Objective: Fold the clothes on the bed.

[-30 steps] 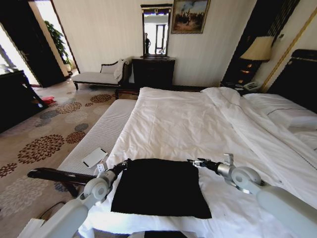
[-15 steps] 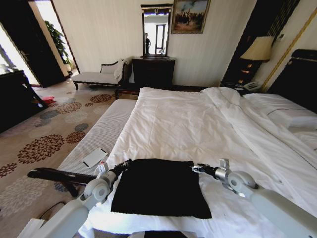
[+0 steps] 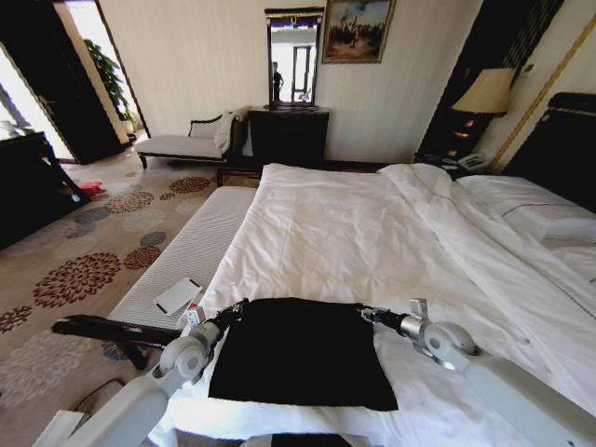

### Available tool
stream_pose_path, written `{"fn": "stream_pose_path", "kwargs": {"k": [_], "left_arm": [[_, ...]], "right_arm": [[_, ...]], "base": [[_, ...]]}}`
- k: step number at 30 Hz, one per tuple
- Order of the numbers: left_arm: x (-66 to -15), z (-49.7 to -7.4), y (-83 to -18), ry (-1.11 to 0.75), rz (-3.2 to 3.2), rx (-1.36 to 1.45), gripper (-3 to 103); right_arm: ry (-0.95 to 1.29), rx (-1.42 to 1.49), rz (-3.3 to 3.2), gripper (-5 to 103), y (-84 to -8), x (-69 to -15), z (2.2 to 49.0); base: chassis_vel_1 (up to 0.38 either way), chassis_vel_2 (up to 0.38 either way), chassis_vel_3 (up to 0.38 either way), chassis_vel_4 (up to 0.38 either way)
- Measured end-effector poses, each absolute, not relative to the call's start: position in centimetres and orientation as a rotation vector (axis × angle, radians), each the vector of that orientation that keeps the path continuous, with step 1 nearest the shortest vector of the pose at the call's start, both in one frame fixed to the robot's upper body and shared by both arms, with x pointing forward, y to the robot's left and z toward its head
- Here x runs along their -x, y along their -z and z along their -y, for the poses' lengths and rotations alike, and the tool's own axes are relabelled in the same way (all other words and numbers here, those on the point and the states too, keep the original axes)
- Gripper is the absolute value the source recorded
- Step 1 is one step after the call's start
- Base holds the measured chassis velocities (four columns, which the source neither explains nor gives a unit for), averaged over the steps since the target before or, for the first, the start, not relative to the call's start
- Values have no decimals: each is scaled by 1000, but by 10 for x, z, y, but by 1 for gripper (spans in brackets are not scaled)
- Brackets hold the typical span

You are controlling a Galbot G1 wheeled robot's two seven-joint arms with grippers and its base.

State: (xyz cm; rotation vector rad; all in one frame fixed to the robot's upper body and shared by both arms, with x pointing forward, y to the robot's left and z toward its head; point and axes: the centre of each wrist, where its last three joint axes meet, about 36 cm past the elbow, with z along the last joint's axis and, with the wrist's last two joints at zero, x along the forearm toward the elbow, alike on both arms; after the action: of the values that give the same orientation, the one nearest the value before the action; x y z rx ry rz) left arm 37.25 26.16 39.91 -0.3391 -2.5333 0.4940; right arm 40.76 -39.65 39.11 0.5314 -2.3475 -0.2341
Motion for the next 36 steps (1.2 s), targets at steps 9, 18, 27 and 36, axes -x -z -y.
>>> {"fn": "stream_pose_path", "kwargs": {"k": [9, 18, 27, 36], "left_arm": [[-375, -261, -397, -491, 2541, 338, 1], [-373, -263, -400, -472, 2549, 341, 1], [-369, -264, -410, -446, 2590, 354, 1], [-363, -267, -444, -357, 2721, 403, 1]], "right_arm": [[240, -546, 2351, 1, -392, -406, 393], [258, -569, 2363, 1, -393, -398, 384], [268, -575, 2441, 1, -415, -398, 371], [151, -597, 2608, 1, -439, -387, 373]], "base": [[0, 0, 0, 0], [0, 0, 0, 0], [0, 0, 0, 0], [0, 0, 0, 0]]}}
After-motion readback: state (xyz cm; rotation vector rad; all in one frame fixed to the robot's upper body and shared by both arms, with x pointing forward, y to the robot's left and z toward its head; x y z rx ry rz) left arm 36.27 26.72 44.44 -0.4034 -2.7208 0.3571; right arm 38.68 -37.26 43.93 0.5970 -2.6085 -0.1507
